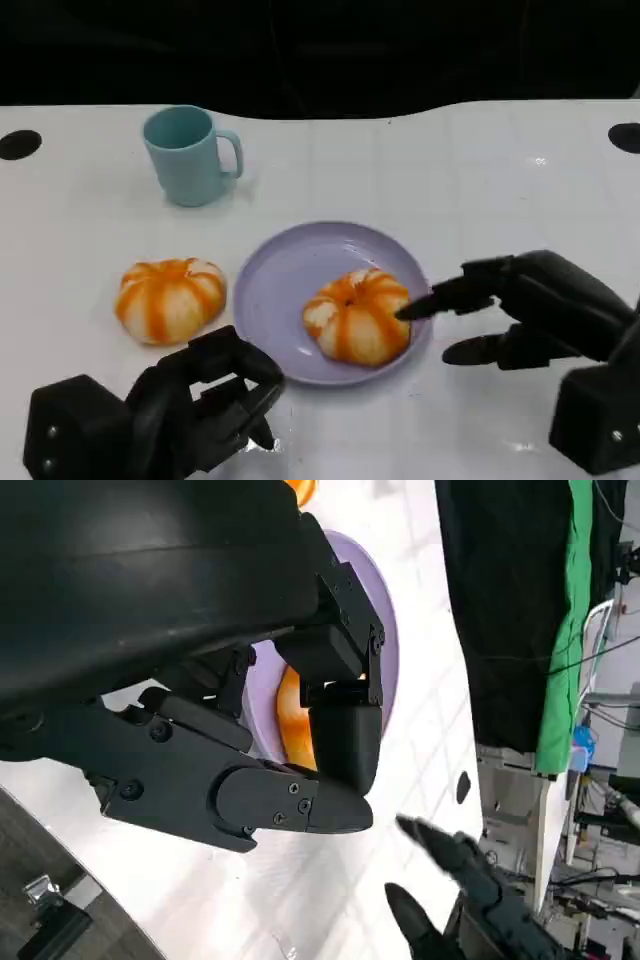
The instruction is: Grasp the bread from the table and place it into the plate.
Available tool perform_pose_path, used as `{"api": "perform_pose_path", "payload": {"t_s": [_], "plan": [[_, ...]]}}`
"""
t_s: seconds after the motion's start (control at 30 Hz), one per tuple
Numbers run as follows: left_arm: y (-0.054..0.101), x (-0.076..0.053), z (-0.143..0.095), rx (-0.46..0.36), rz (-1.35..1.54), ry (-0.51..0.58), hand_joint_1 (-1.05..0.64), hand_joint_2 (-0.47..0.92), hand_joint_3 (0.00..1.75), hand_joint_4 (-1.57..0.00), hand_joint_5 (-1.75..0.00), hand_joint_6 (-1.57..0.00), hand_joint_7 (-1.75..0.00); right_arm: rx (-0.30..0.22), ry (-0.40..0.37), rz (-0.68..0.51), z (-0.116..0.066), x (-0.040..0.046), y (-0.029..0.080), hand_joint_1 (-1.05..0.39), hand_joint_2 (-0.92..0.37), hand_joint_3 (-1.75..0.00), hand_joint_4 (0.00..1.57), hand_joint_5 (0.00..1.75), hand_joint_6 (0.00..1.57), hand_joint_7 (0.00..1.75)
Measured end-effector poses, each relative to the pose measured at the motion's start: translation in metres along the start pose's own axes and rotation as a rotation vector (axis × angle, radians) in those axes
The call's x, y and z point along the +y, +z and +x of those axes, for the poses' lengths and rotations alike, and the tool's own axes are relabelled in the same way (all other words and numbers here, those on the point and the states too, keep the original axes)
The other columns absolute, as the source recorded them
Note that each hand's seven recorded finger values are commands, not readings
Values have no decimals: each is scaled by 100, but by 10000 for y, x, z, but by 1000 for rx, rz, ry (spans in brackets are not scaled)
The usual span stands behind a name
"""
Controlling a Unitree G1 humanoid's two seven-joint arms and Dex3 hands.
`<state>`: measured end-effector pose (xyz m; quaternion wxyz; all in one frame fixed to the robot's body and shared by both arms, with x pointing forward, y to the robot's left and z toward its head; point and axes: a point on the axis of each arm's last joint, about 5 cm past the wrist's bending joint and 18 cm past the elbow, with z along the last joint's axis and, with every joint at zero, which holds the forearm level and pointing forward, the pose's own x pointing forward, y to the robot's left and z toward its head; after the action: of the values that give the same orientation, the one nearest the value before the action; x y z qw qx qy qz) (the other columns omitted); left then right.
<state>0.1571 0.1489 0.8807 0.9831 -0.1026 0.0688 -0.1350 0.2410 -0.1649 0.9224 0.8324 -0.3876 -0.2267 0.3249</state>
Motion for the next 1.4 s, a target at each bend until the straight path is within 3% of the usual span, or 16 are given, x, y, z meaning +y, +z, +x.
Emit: {"api": "perform_pose_path", "payload": {"t_s": [0.07,0.13,0.17,0.23,0.33,0.5,0.8,1.1,1.4], "plan": [[0,-1,0,0,0,0,-50,92,29,-73,-175,-74,-138,7,3,1,-73,21,-11,-6,-84,-24,84,135,114,34],[1,-2,2,0,0,-1,-50,92,29,-73,-175,-75,-138,18,2,3,-144,29,-26,-6,-61,-69,83,145,106,54],[1,-1,1,0,0,0,-50,91,29,-73,-175,-75,-138,24,1,3,-175,26,-35,-6,-54,-83,82,152,102,64],[2,-2,3,0,0,-1,-51,91,29,-73,-175,-75,-138,35,1,-4,-226,13,-46,-4,-45,-101,82,162,95,83],[3,-1,4,0,1,-1,-51,91,29,-73,-175,-75,-138,45,14,-15,-310,13,-53,-5,-40,-115,81,166,90,96],[9,1,11,-2,3,-2,-52,91,29,-73,-175,-75,-138,58,48,-27,-421,26,-34,-4,-39,-123,86,169,91,104],[12,19,6,-3,4,5,-51,90,30,-73,-175,-75,-138,82,84,-45,-510,77,-28,-5,-42,-113,81,174,87,115],[-4,63,-1,9,7,11,-52,90,30,-74,-175,-75,-138,105,37,-24,-531,195,-91,-7,-42,-116,83,175,82,125],[-10,88,14,4,9,5,-51,91,29,-72,-175,-74,-138,92,1,-30,-462,214,-137,-12,-40,-122,83,175,77,135]]}}
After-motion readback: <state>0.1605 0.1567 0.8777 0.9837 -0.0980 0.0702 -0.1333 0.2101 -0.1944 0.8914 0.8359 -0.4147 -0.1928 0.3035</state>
